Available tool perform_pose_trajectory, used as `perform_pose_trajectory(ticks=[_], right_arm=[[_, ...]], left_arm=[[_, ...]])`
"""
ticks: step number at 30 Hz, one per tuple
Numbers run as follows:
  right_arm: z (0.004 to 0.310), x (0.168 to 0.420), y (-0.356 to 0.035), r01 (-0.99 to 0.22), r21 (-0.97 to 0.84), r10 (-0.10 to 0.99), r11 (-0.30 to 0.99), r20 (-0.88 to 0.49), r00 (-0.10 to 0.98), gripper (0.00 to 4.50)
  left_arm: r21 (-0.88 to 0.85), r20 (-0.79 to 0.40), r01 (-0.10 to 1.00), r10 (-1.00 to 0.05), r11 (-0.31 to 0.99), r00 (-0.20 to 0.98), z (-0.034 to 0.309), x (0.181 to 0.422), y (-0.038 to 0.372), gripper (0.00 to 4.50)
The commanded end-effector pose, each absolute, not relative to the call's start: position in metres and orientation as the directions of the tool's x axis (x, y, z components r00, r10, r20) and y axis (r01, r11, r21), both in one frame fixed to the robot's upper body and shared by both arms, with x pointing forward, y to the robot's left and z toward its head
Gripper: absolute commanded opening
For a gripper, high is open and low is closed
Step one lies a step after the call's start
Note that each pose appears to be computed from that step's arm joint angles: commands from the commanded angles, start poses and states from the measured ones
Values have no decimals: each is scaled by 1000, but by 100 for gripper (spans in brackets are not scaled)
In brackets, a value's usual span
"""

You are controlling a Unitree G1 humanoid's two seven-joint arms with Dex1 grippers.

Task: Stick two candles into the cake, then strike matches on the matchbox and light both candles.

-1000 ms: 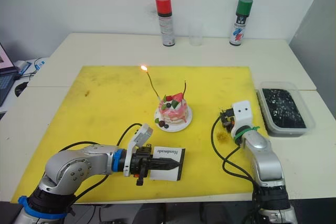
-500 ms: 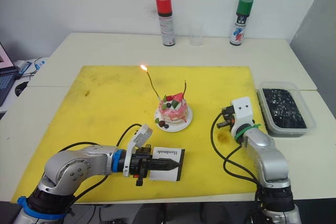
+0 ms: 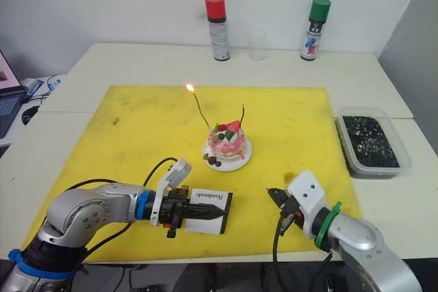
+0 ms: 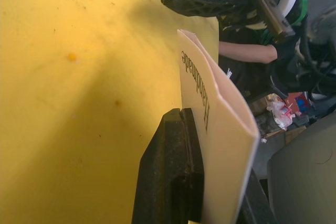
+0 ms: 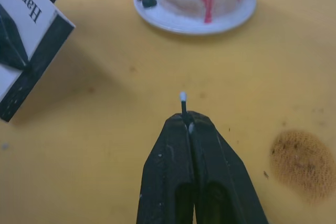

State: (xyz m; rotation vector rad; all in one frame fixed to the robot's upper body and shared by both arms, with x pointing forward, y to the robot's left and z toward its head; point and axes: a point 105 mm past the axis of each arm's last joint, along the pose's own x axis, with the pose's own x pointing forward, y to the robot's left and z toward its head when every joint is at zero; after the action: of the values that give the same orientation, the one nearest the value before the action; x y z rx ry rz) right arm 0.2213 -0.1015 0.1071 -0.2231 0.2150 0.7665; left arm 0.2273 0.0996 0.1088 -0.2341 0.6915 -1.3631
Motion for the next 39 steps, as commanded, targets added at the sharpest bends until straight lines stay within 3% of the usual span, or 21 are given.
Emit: perform_pose_trajectory(ticks=[1, 5, 8, 11, 21, 39], right_arm=[[99, 224, -98, -694, -170, 654, 700, -238, 718, 4], [83, 228, -101, -685, -162, 641, 710, -254, 724, 4], [80, 231, -100, -688, -160, 646, 708, -248, 722, 61], [83, 230, -97, -702, -175, 664, 690, -231, 711, 159], [80, 228, -94, -704, -164, 674, 691, -205, 710, 159], [69, 232, -106, -598, -111, 571, 794, -204, 795, 159]], left_arm=[[-524, -300, 831, -953, 187, 25, 117, 226, 98, 0], [-525, -304, 831, -953, 185, 21, 117, 225, 98, 0], [-528, -308, 829, -951, 185, 16, 116, 223, 98, 0], [-529, -311, 827, -950, 189, 18, 116, 222, 99, 0], [-529, -315, 827, -949, 191, 18, 117, 221, 100, 0], [-526, -314, 830, -949, 185, 13, 118, 222, 99, 0]])
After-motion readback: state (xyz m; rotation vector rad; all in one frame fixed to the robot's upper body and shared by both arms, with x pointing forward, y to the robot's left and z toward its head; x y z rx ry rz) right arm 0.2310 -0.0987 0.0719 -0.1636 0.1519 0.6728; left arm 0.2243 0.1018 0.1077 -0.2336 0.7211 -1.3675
